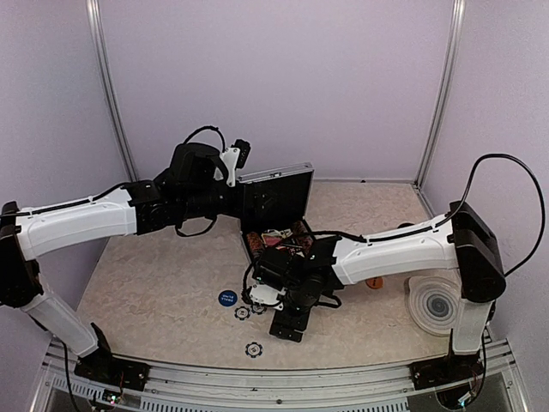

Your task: Pack up texas hold em set

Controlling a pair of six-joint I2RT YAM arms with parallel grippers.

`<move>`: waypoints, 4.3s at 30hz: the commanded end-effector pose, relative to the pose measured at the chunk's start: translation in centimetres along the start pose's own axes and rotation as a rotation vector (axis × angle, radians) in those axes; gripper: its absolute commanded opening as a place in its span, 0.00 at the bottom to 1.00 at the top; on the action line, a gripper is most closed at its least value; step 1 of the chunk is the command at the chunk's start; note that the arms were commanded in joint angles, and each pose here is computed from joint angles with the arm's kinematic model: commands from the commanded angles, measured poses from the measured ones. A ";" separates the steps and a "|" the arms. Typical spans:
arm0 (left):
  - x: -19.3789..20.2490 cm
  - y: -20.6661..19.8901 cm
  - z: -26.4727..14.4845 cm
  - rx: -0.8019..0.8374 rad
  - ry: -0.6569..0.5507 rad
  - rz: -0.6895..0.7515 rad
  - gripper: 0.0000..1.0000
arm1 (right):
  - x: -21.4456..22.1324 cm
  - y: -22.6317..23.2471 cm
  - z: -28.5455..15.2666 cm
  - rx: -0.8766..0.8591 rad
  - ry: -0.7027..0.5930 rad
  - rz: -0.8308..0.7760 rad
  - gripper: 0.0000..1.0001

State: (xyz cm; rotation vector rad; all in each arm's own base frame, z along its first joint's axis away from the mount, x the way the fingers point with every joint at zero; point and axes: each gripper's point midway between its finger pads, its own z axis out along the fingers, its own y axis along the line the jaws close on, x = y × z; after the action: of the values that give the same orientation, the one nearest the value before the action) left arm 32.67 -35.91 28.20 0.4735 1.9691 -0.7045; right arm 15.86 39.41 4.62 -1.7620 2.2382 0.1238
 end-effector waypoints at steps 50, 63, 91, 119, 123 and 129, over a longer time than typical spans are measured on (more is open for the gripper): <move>2.1 7.3 -6.3 -0.223 -0.073 -0.174 0.99 | -3.3 8.6 5.0 -0.188 0.181 -0.339 0.77; 2.4 7.3 -6.2 -0.214 -0.069 -0.181 0.99 | -2.0 9.1 5.9 -0.221 0.249 -0.324 0.57; 4.6 7.3 -4.9 -0.202 0.001 -0.197 0.99 | -4.2 3.8 -0.1 -0.084 0.056 -0.224 0.42; 11.3 3.7 -0.7 -0.092 0.181 -0.201 0.99 | -2.5 -1.9 -4.0 0.013 -0.004 -0.104 0.43; 11.8 3.3 -0.2 -0.082 0.193 -0.200 0.99 | -2.3 -1.9 -3.8 0.011 0.000 -0.103 0.42; 12.1 3.0 0.1 -0.073 0.200 -0.201 0.99 | -2.3 -1.8 -3.5 0.007 0.000 -0.101 0.42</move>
State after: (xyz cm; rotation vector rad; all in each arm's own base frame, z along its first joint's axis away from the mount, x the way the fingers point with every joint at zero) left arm 29.23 -32.45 16.70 0.2943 2.2498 -0.6960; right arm 16.89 39.93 7.29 -1.9237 2.1608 0.0653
